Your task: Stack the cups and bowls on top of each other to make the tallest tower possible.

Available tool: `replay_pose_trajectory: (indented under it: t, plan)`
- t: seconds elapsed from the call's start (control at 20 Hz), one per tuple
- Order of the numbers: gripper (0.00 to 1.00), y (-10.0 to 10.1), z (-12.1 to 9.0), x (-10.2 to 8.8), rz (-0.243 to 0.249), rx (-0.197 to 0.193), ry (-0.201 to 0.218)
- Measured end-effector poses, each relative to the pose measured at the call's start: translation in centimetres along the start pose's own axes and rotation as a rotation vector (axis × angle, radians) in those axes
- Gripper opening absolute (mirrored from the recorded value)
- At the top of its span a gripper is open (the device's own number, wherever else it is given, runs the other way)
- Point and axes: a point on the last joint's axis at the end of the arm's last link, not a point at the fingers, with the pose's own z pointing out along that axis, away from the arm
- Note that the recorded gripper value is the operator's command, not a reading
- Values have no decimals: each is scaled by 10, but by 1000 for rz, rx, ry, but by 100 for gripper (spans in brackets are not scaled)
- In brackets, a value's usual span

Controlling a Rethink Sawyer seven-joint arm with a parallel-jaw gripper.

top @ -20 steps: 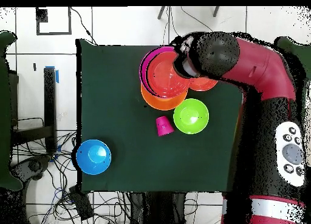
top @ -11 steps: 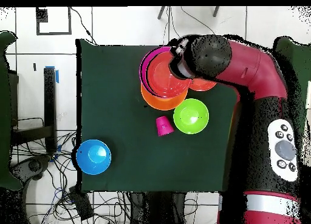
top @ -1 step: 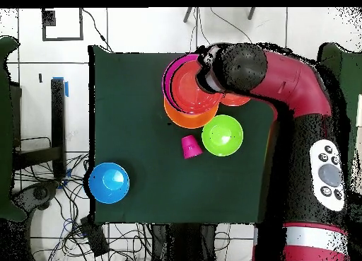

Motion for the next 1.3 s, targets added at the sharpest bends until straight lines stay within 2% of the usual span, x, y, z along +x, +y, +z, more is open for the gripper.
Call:
replay_pose_trajectory:
  t: [0.8, 1.3]
  plan:
    - [0, 11, -2, 5, 4, -18, 6]
    - [0, 20, -2, 8, -1, -32, -4]
